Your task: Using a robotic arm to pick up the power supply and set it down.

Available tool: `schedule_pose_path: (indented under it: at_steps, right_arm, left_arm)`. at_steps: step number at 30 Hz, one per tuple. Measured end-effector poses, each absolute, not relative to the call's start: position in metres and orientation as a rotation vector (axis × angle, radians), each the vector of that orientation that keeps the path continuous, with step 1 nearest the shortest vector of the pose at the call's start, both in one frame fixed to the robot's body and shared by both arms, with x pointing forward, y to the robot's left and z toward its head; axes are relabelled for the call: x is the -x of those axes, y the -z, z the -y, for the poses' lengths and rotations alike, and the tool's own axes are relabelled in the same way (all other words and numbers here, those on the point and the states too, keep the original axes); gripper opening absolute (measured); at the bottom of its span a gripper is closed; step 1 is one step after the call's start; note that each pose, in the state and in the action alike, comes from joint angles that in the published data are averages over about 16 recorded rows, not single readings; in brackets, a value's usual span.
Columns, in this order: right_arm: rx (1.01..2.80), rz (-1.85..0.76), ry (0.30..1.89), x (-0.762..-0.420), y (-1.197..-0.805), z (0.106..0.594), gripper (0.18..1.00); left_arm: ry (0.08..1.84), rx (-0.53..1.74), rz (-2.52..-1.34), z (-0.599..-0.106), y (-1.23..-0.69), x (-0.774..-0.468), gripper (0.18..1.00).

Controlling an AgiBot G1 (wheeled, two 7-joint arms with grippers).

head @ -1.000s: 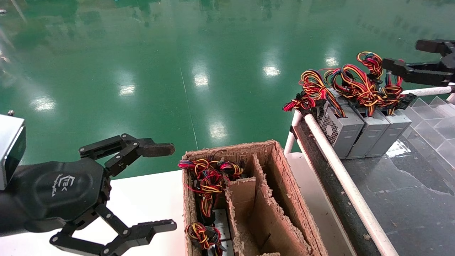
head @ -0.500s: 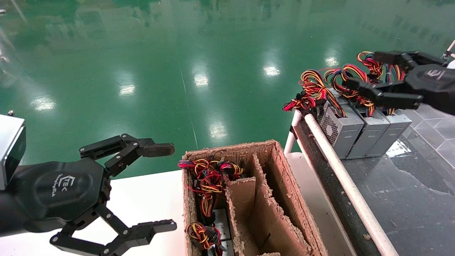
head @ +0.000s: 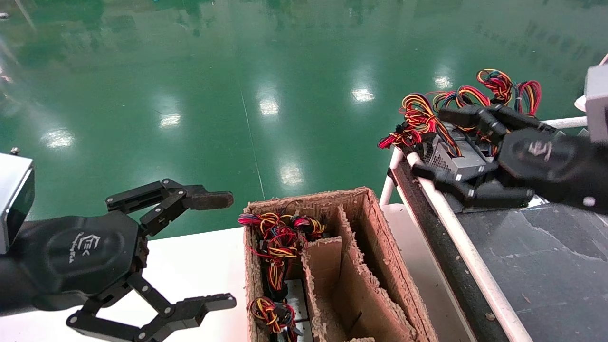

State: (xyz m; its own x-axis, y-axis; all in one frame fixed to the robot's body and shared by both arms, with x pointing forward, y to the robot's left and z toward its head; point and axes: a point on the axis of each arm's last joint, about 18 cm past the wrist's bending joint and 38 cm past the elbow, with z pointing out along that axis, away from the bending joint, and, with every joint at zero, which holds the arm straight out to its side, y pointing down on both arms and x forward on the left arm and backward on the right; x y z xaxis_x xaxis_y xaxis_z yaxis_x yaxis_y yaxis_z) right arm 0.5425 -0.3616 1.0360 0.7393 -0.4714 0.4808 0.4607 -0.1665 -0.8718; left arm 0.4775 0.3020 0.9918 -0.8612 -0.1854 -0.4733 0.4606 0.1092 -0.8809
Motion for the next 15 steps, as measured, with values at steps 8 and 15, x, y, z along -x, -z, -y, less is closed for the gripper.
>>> schedule_pose_path:
  at_steps: [8,15]
  right_arm:
    - [1.567,0.117,0.688,-0.51,-1.014,0.329,1.001]
    - [1.591,0.208,0.582,-0.483,-0.997,0.307,1.001]
  left_arm:
    - [1.802,-0.267,-1.92,-0.302,-0.992,-0.477,1.001]
    - [1.802,-0.267,-1.92,-0.302,-0.992,-0.477,1.001]
